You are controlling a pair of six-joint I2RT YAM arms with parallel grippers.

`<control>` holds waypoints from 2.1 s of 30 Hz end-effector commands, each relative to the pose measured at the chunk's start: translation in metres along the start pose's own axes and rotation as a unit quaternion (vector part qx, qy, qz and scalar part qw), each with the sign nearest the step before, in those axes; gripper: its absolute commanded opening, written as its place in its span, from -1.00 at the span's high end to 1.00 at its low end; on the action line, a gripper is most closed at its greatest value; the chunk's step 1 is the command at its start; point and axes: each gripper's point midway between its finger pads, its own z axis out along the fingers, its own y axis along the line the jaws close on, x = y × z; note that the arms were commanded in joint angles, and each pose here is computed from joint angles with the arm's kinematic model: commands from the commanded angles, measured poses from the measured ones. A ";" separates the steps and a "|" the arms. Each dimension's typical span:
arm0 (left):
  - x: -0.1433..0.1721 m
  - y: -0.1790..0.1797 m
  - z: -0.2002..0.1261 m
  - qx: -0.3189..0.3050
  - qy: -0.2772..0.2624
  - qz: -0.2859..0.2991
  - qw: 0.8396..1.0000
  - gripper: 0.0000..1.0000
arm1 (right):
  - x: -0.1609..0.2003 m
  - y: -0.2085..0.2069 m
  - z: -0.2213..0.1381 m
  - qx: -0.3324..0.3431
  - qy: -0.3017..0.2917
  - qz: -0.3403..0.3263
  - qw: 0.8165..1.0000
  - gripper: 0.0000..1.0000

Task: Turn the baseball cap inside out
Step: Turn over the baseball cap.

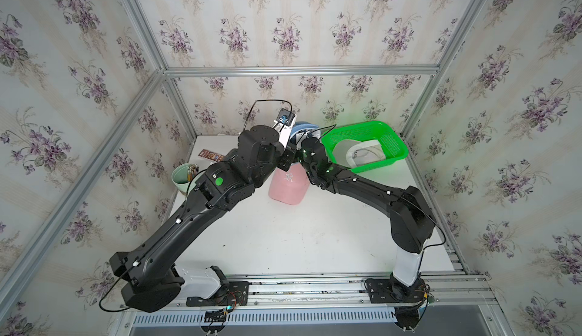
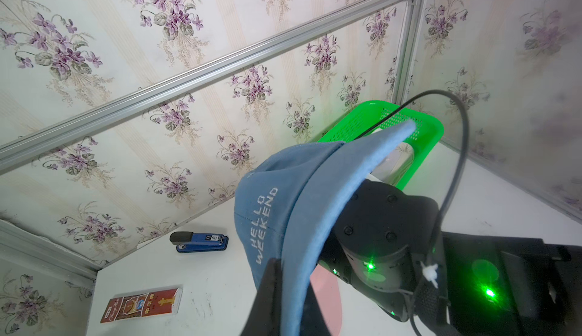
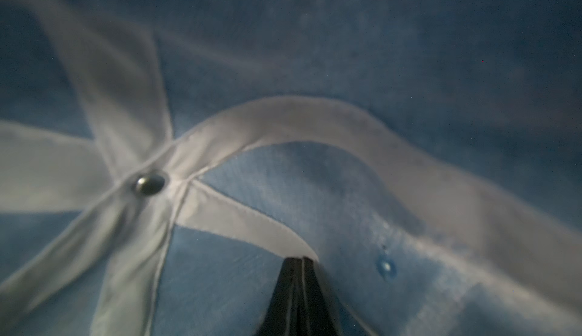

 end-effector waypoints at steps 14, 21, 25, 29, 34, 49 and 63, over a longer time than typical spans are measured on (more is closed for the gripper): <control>-0.022 0.026 -0.004 -0.068 -0.022 0.044 0.996 1.00 | -0.015 -0.006 -0.129 -0.096 -0.057 0.006 0.994 0.44; -0.017 0.017 -0.001 -0.043 -0.012 0.029 0.999 1.00 | -0.035 0.015 -0.129 -0.148 -0.082 0.013 0.986 1.00; -0.015 0.007 0.000 -0.013 -0.008 0.029 0.999 1.00 | -0.045 0.038 -0.121 -0.207 -0.097 0.045 0.972 1.00; -0.017 0.003 -0.002 0.003 -0.011 0.021 1.000 1.00 | -0.044 0.060 -0.108 -0.252 -0.097 0.063 0.961 1.00; -0.021 0.003 -0.006 0.020 -0.009 -0.008 1.000 1.00 | -0.037 0.082 -0.089 -0.286 -0.092 0.074 0.951 1.00; -0.002 0.039 -0.003 -0.027 0.012 -0.051 0.998 1.00 | -0.048 0.063 -0.111 -0.228 -0.138 0.060 0.962 0.98; 0.016 0.033 0.000 0.007 0.033 -0.108 0.994 1.00 | -0.081 0.046 -0.106 -0.166 -0.222 0.041 0.960 1.00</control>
